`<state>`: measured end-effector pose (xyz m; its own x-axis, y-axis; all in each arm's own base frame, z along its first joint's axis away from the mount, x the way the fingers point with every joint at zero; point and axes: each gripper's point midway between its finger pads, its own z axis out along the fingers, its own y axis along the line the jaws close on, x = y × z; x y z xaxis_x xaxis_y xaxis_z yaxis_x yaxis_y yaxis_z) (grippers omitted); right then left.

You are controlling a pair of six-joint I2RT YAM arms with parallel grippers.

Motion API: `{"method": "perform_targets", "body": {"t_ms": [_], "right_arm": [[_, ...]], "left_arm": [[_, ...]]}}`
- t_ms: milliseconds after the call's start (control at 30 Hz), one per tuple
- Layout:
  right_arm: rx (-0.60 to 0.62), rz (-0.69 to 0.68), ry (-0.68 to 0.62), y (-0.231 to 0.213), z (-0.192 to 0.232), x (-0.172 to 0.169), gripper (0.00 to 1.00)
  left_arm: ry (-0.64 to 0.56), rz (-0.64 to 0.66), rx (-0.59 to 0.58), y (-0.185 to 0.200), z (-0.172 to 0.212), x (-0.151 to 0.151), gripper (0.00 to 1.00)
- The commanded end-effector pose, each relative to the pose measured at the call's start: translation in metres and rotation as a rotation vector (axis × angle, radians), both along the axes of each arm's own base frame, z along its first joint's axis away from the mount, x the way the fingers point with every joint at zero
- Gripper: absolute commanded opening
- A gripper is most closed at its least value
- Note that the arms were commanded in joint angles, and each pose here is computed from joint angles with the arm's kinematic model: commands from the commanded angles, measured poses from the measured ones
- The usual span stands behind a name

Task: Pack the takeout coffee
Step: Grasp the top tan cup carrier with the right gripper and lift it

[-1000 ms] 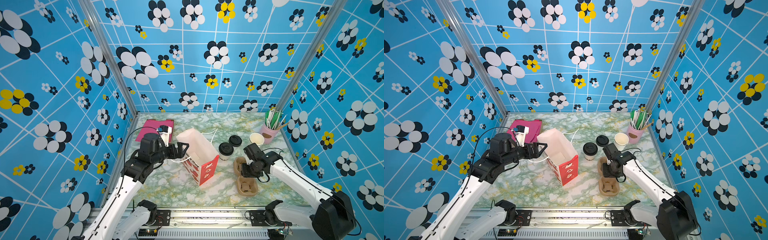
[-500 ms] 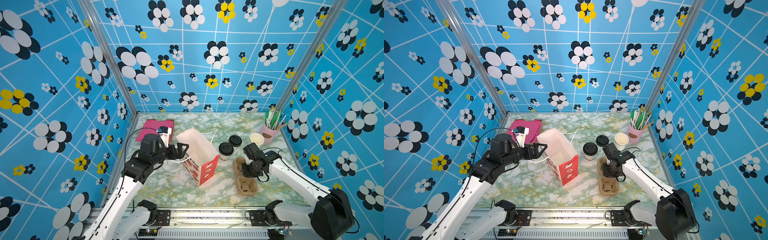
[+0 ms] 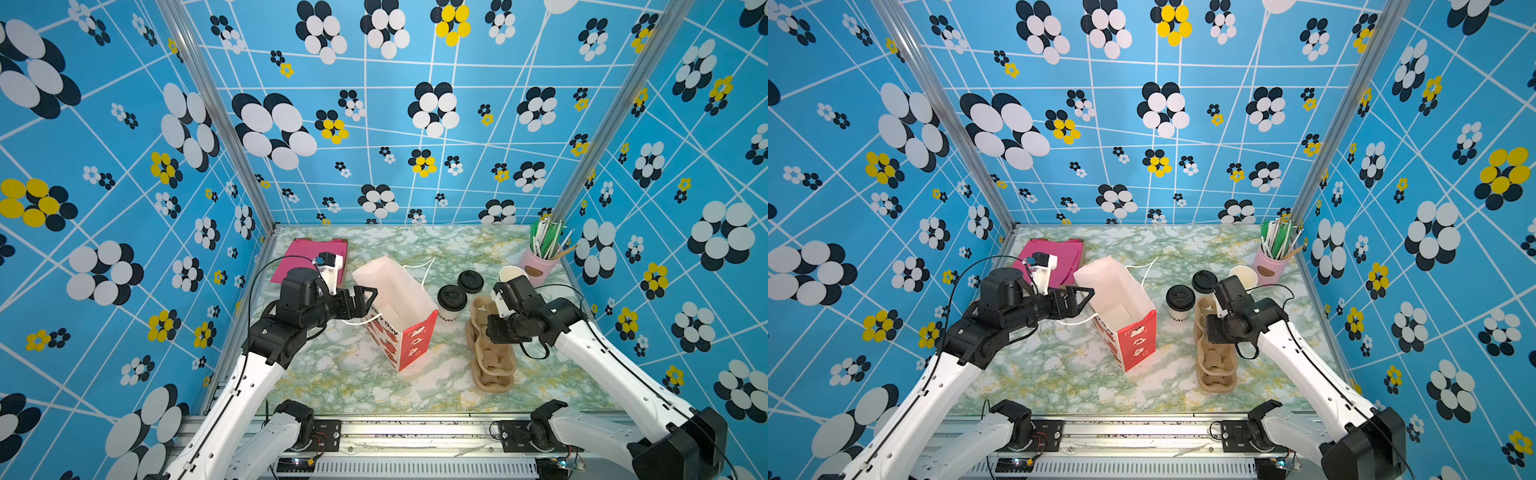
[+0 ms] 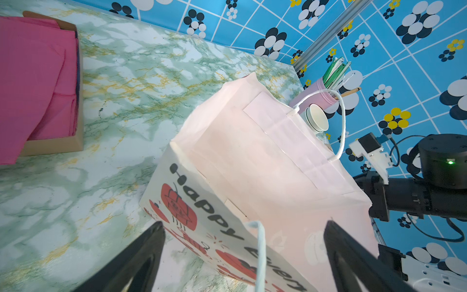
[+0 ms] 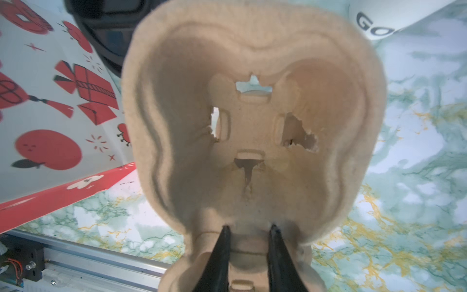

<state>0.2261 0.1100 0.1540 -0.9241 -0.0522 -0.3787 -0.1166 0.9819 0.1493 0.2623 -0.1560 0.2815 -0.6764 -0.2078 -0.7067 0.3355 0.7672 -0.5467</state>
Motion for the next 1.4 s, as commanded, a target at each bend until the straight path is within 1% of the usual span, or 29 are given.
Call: {"method": "perform_targets", "body": {"t_ms": [0,200,433,633,700,733,867,1033,1267,1367], "right_arm": [[0.031,0.033,-0.067,0.003,0.031,0.003,0.13],[0.139,0.106,-0.214,0.023,0.096,0.017,0.12],[0.315,0.221,-0.376,0.055,0.179,0.024,0.10],[0.422,0.316,-0.465,0.083,0.228,0.030,0.10],[0.437,0.347,-0.469,0.097,0.233,0.033,0.10],[0.453,0.370,-0.500,0.105,0.248,0.032,0.10],[0.474,0.460,-0.515,0.143,0.262,0.032,0.10],[0.487,0.515,-0.531,0.183,0.272,0.037,0.10],[0.418,0.529,-0.523,0.223,0.256,0.050,0.11],[0.365,0.531,-0.521,0.234,0.245,0.056,0.11]], "left_arm": [[-0.007,0.000,-0.018,0.001,0.001,-0.002,0.99],[-0.005,-0.001,-0.017,0.001,0.000,-0.003,0.99],[-0.005,0.003,-0.005,0.003,0.000,-0.001,0.99],[0.002,0.001,0.021,0.005,-0.003,-0.002,0.99],[0.005,-0.001,0.022,0.005,-0.004,-0.002,0.99],[0.008,0.000,0.022,0.005,-0.005,-0.002,0.99],[0.012,0.005,0.024,0.006,-0.007,-0.003,0.99],[0.008,0.011,0.029,0.008,-0.007,-0.005,0.99],[-0.014,0.034,0.033,0.014,-0.002,-0.005,0.99],[-0.033,0.048,0.025,0.017,0.004,-0.004,0.99]]}}
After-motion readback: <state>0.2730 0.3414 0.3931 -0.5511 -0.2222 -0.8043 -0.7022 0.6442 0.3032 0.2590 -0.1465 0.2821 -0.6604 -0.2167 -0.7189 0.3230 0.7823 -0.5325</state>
